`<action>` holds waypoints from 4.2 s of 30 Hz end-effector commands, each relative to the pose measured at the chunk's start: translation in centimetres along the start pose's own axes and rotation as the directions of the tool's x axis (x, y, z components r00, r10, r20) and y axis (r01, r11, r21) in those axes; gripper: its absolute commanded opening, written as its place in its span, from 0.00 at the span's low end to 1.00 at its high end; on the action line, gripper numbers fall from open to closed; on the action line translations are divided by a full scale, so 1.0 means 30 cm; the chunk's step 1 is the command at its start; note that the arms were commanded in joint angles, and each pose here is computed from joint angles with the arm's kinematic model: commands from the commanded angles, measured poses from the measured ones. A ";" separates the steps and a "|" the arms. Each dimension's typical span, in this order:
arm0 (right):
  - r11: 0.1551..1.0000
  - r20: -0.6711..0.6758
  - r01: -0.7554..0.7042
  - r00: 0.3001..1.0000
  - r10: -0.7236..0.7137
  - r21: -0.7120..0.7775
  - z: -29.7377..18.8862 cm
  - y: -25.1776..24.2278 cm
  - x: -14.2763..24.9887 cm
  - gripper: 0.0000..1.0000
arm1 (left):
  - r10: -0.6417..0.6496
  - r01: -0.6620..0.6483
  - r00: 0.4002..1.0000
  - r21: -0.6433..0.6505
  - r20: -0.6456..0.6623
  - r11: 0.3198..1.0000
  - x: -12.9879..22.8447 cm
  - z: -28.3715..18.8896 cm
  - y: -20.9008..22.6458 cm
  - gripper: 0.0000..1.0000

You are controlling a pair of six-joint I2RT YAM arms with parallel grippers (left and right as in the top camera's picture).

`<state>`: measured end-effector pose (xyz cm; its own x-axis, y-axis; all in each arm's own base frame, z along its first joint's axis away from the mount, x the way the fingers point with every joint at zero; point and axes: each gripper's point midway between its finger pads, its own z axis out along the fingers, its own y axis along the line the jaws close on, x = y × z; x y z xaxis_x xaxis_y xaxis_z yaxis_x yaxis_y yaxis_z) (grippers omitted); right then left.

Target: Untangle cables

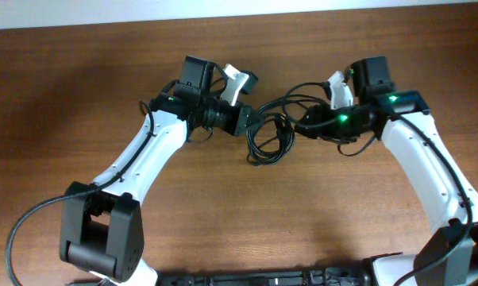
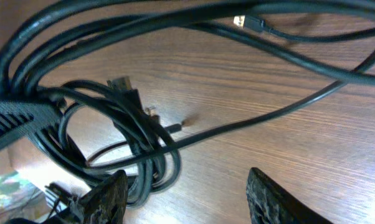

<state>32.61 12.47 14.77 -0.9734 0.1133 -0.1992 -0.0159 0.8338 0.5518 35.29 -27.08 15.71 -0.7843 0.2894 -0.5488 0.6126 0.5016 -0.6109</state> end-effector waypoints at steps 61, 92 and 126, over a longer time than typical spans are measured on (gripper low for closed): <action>0.953 -0.015 -0.009 1.000 0.014 0.304 0.103 -0.100 0.020 0.48 | -0.051 0.046 0.996 0.067 0.073 0.997 -0.072 -0.029 -0.047 0.00; 0.871 0.083 -0.490 0.870 0.485 0.044 0.130 0.044 -0.055 0.42 | -0.229 0.235 0.963 -0.027 0.143 0.972 -0.095 -0.173 -0.012 0.00; 0.723 0.074 -0.689 0.720 0.690 -0.036 0.136 0.091 -0.079 0.52 | -0.162 0.166 0.982 -0.032 0.101 0.986 -0.071 -0.129 -0.055 0.00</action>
<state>35.76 16.45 13.75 -0.6825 0.7048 0.1936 0.6629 0.4853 0.5701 37.18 -23.69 17.18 -0.8806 0.0866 -0.4660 0.3892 0.6932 -0.6067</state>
